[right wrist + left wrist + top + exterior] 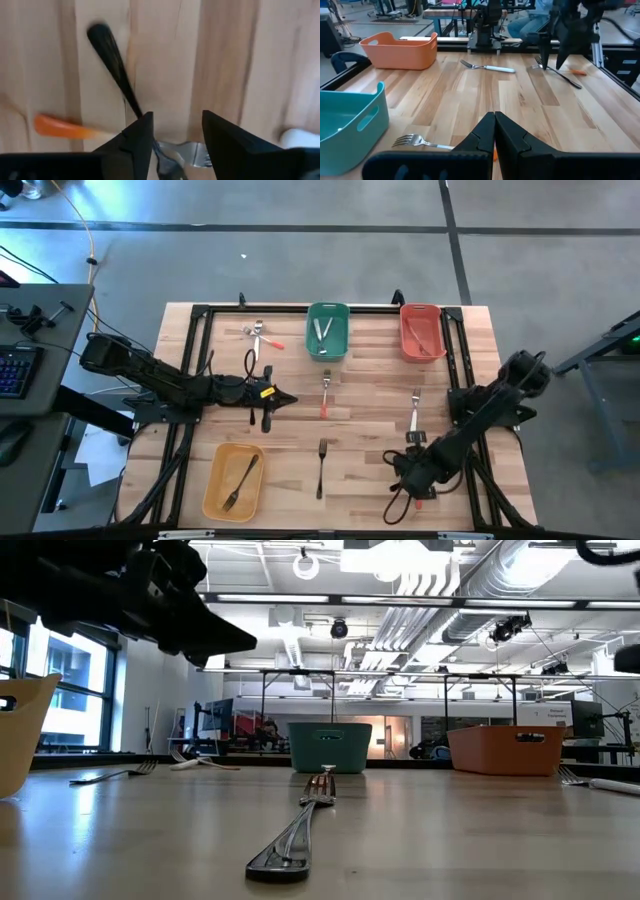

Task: Sort silverware by color (type)
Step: Put the black fork into the yellow bin

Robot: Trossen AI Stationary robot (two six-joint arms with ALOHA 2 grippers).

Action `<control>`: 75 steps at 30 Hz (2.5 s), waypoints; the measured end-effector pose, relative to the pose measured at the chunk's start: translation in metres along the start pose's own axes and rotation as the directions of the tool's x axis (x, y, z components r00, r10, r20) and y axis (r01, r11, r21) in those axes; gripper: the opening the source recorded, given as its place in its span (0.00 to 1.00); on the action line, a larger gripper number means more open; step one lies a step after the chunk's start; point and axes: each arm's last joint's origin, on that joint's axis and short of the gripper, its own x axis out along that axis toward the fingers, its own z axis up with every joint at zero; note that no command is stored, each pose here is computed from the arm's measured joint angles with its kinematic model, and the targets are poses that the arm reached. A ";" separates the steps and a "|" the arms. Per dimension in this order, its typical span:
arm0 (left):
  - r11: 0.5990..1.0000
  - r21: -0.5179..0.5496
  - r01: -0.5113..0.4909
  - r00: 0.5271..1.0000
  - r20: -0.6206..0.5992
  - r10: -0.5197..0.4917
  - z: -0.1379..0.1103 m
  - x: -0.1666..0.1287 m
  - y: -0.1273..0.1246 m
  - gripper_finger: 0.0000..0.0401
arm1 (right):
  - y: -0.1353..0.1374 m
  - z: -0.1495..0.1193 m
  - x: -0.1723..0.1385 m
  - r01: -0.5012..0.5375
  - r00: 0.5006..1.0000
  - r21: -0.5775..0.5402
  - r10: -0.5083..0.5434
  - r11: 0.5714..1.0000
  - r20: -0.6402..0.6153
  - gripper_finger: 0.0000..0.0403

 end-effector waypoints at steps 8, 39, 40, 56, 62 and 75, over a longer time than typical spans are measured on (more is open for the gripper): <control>1.000 0.000 -0.007 1.000 0.000 0.007 0.000 0.000 0.000 0.00 | 0.004 -0.001 0.022 0.010 0.995 -0.021 -0.012 1.000 -0.102 0.36; 1.000 -0.003 -0.003 1.000 -0.006 0.003 -0.001 -0.001 -0.005 0.00 | 0.086 -0.012 -0.026 -0.235 0.960 0.436 0.279 0.869 -0.038 0.29; 1.000 -0.003 -0.002 1.000 -0.006 0.002 -0.001 -0.001 -0.005 0.00 | 0.090 -0.017 -0.025 -0.225 0.961 0.455 0.272 0.862 -0.039 0.29; 1.000 -0.019 -0.003 1.000 -0.006 0.003 -0.001 -0.001 -0.005 0.00 | 0.106 -0.023 0.013 -0.158 0.977 0.478 0.206 0.864 -0.049 0.29; 1.000 -0.019 -0.003 1.000 -0.006 0.003 -0.001 -0.001 -0.005 0.00 | 0.107 -0.022 0.018 -0.157 0.977 0.462 0.205 0.873 -0.056 0.28; 1.000 -0.011 -0.003 1.000 -0.006 0.003 -0.001 -0.001 -0.005 0.00 | 0.107 -0.021 0.018 -0.153 0.983 0.454 0.181 0.878 -0.020 0.28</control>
